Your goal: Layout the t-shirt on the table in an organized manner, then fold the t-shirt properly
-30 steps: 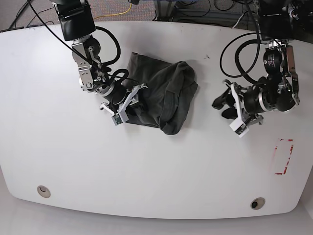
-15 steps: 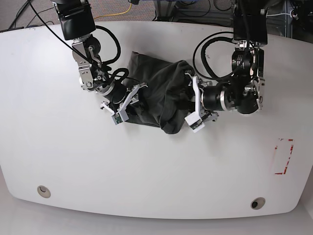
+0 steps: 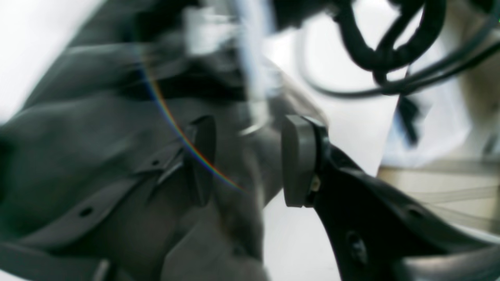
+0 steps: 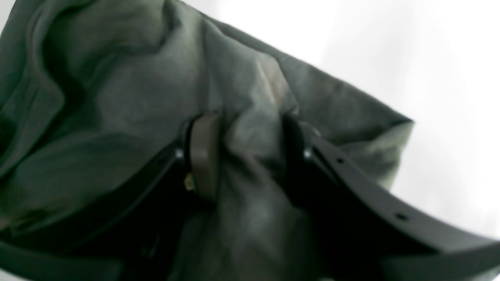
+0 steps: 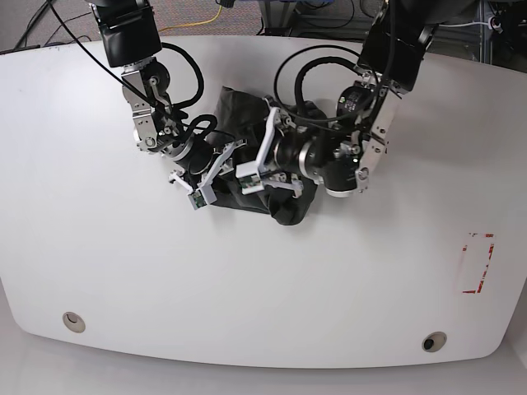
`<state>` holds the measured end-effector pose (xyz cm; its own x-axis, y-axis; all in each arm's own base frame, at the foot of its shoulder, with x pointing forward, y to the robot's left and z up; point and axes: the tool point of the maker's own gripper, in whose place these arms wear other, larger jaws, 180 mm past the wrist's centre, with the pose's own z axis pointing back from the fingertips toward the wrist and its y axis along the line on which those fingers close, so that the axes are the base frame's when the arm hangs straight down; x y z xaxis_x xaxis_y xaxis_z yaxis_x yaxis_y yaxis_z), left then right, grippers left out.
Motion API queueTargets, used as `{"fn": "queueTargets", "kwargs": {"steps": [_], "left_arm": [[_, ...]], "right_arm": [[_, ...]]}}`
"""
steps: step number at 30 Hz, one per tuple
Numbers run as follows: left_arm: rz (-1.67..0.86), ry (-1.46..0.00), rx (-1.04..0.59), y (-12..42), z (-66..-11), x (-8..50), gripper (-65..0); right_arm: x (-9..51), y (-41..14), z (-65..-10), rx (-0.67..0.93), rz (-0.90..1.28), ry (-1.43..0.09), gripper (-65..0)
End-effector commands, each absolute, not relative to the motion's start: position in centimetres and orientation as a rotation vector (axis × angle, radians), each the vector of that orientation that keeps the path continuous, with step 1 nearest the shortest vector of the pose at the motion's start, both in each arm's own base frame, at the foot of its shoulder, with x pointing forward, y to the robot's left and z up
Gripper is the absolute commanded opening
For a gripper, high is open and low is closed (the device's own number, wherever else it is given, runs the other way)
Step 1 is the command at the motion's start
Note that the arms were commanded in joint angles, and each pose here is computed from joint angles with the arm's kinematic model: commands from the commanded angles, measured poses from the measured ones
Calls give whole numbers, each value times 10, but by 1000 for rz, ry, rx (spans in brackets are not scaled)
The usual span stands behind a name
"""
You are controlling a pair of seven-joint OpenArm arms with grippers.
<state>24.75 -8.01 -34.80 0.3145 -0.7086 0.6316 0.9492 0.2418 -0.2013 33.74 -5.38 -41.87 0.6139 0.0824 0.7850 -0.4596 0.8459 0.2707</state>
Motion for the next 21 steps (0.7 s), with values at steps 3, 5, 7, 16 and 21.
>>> {"fn": "queueTargets", "kwargs": {"steps": [3,5,7,16,21], "left_arm": [[-1298,-464,-526,-92,-351,244,-406],[-1311,-462,-497,-90,-354,245,-406],[-1316,-463,-464,-87,-357,247,-406],[-1307,-438,-335,-33,-368,259,-406],[-1249,-459,-246,12,-361,272,-406]], "right_arm": [[339,-56,-418,467,343,-851,-417],[339,-56,-418,467,343,-851,-417],[339,-56,-418,467,343,-851,-417],[339,-57,-417,466,340,-854,-417],[339,-56,-417,467,342,-853,-417]]}}
